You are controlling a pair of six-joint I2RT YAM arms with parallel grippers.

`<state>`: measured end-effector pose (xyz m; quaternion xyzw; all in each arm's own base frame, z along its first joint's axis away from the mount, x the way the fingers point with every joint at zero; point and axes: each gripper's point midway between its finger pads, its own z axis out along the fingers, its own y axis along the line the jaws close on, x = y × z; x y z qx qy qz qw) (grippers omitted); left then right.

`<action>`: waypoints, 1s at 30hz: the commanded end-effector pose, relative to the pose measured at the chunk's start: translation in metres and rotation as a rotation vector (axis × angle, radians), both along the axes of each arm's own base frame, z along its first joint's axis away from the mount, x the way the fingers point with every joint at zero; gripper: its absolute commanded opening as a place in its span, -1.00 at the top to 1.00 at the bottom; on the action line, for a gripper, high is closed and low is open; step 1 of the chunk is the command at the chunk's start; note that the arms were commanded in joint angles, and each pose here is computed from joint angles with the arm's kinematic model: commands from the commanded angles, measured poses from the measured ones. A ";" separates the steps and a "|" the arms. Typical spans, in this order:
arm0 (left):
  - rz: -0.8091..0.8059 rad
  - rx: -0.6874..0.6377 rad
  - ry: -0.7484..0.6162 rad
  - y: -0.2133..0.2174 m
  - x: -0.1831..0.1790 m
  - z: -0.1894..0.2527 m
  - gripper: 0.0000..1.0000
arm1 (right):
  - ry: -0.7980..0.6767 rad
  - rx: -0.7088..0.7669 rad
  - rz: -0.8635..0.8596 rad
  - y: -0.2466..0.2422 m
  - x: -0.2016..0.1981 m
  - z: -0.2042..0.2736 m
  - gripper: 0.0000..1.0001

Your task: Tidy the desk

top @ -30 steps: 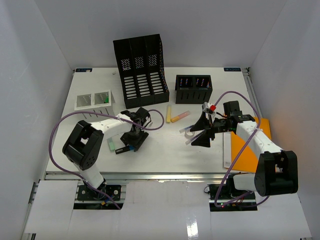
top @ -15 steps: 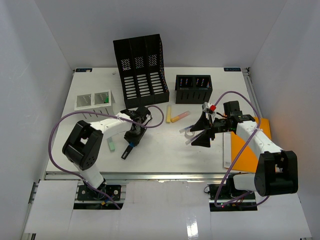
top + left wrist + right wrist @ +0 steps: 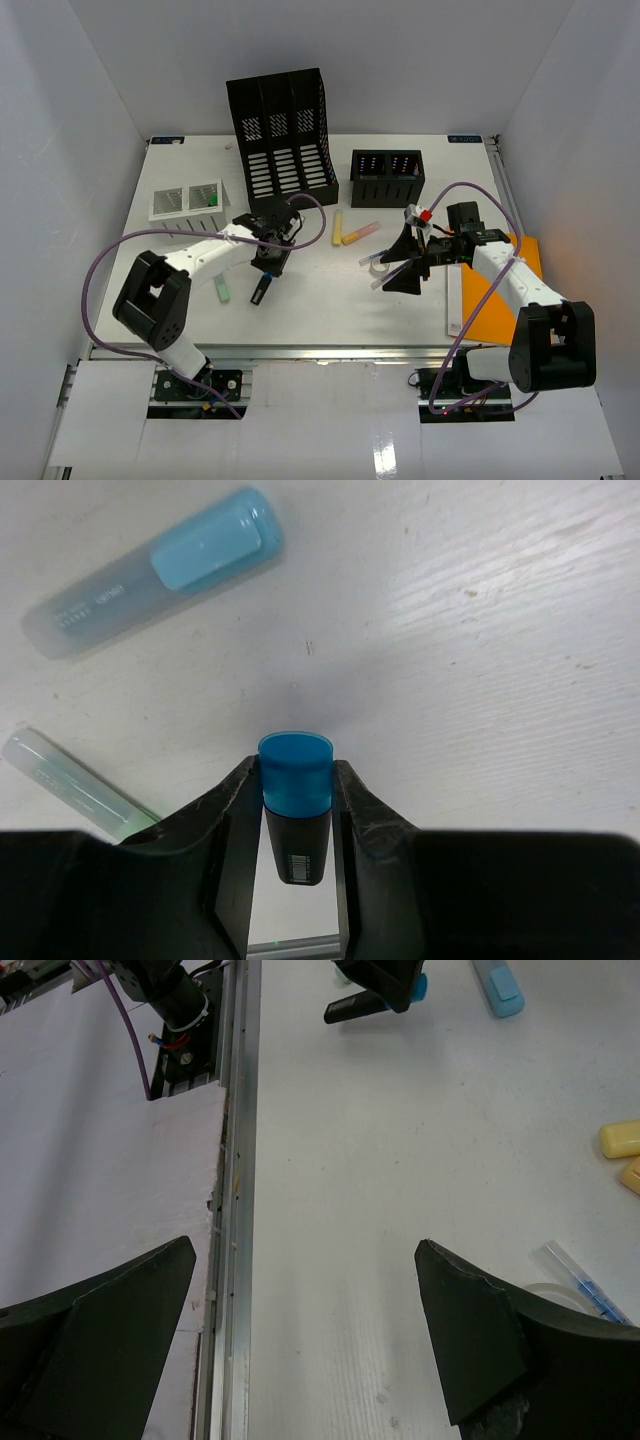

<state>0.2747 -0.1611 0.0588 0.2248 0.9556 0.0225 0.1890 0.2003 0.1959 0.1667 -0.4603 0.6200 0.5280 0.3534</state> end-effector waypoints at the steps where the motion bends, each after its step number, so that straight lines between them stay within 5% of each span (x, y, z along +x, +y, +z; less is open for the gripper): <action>1: 0.049 -0.141 -0.202 -0.017 0.032 0.063 0.66 | -0.050 0.036 0.012 0.000 0.001 0.016 -0.95; 10: 0.151 -0.371 -0.451 -0.007 0.069 0.144 0.71 | -0.064 0.044 0.016 0.000 -0.001 0.022 -0.95; 17: 0.277 -0.514 -0.680 0.043 0.104 0.220 0.72 | -0.066 0.045 0.019 0.000 -0.003 0.024 -0.95; 30: 0.472 -0.556 -0.881 0.145 0.179 0.261 0.78 | -0.068 0.038 0.020 0.000 -0.004 0.023 -0.95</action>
